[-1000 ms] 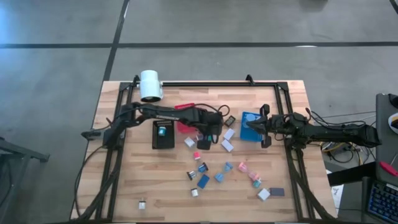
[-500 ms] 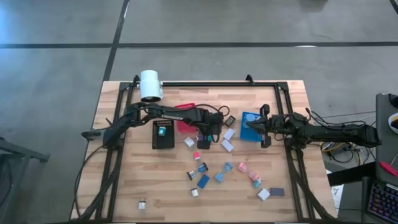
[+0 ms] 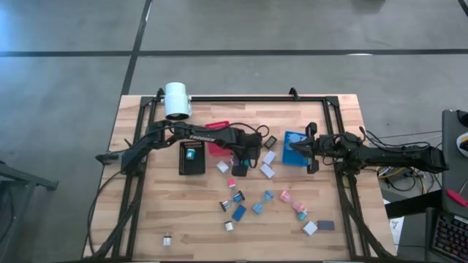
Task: Pick & Place Office items
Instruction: Put the light blue digital clock into the red bin
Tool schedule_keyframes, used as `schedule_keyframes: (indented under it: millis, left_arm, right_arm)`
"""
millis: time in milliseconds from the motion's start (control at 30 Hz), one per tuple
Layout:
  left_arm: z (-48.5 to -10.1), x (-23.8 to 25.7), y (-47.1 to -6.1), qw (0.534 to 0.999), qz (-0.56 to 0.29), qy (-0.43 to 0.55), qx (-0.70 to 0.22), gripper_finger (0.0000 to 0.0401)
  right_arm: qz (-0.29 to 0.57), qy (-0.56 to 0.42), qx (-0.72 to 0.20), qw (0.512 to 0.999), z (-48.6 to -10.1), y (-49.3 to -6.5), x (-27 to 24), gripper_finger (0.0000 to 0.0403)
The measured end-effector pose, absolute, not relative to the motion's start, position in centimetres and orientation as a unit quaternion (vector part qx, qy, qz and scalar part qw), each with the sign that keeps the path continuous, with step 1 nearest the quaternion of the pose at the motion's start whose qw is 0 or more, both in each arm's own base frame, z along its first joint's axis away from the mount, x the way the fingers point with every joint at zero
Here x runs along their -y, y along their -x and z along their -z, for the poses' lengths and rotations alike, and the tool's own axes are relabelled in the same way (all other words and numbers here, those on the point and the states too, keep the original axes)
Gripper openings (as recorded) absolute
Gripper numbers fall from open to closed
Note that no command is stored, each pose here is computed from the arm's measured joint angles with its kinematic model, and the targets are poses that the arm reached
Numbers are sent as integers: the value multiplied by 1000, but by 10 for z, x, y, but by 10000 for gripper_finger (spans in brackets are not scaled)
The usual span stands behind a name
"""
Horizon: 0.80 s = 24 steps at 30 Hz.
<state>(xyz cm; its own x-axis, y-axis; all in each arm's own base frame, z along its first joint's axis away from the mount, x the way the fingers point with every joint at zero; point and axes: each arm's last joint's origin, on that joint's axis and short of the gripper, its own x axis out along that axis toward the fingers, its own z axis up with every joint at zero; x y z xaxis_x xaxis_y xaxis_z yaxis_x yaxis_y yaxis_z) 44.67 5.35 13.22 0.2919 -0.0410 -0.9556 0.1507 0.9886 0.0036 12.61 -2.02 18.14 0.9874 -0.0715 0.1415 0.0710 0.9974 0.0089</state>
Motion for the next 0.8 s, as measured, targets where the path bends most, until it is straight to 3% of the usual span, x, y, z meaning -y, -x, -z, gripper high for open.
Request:
schedule_keyframes:
  millis: [100,433,633,800]
  left_arm:
    - [-130,-53,-445,803,60,-44,-591,290]
    - [-138,-52,-445,806,62,-48,-587,290]
    - [-192,-49,-435,843,74,-57,-529,290]
    - [-244,-44,-403,883,87,-58,-458,290]
  right_arm:
    - [36,-2,71,997,-181,-126,20,8]
    - [36,-2,71,997,-181,-126,20,8]
    - [35,-2,71,997,-181,-126,20,8]
    - [34,-5,71,997,-181,-126,20,8]
